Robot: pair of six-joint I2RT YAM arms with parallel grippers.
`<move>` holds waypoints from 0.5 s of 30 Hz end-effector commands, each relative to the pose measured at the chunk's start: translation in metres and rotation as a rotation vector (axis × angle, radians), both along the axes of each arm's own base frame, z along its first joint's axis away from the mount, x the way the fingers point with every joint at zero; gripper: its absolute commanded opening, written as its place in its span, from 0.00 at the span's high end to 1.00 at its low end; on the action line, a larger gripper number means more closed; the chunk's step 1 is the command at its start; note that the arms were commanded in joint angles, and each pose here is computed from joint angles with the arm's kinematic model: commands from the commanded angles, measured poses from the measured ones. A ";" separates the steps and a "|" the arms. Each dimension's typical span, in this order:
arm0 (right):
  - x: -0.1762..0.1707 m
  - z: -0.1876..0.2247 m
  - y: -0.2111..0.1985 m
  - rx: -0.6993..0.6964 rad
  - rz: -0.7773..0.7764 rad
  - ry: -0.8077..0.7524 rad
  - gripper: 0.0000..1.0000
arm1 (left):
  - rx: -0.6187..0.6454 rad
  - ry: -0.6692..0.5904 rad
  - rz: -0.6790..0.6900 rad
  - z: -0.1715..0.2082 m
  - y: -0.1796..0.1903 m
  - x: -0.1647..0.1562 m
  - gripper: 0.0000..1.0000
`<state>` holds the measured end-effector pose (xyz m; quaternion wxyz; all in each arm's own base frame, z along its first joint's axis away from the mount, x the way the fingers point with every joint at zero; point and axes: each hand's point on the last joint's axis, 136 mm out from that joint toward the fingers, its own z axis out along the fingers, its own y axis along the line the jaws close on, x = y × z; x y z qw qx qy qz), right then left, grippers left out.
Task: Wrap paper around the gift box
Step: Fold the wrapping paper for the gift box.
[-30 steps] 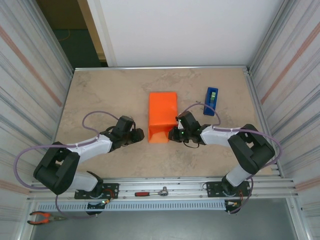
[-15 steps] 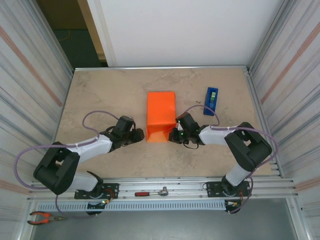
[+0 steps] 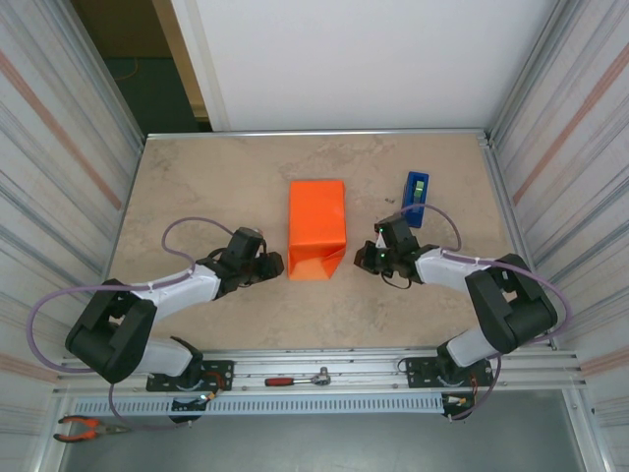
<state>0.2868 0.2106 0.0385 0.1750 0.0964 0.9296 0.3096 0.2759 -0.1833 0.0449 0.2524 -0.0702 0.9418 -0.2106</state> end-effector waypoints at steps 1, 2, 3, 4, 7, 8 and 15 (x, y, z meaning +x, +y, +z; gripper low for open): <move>0.003 0.005 0.017 0.016 0.040 -0.011 1.00 | 0.017 -0.017 -0.008 -0.001 0.001 0.002 0.50; 0.004 0.004 0.021 0.016 0.044 -0.011 1.00 | 0.017 -0.013 -0.009 -0.001 0.001 0.002 0.50; 0.006 0.005 0.025 0.019 0.048 -0.013 1.00 | 0.018 -0.014 -0.011 -0.001 0.001 0.002 0.50; 0.007 0.005 0.028 0.023 0.051 -0.015 1.00 | 0.020 -0.012 -0.010 -0.001 0.001 0.002 0.50; 0.013 0.005 0.040 0.029 0.065 -0.017 1.00 | 0.021 -0.009 -0.012 -0.002 0.001 0.001 0.50; 0.014 0.005 0.043 0.028 0.068 -0.018 1.00 | 0.020 -0.009 -0.011 -0.003 0.001 0.001 0.50; 0.017 -0.005 0.058 0.040 0.079 0.005 1.00 | 0.021 -0.004 -0.013 -0.004 0.001 0.000 0.50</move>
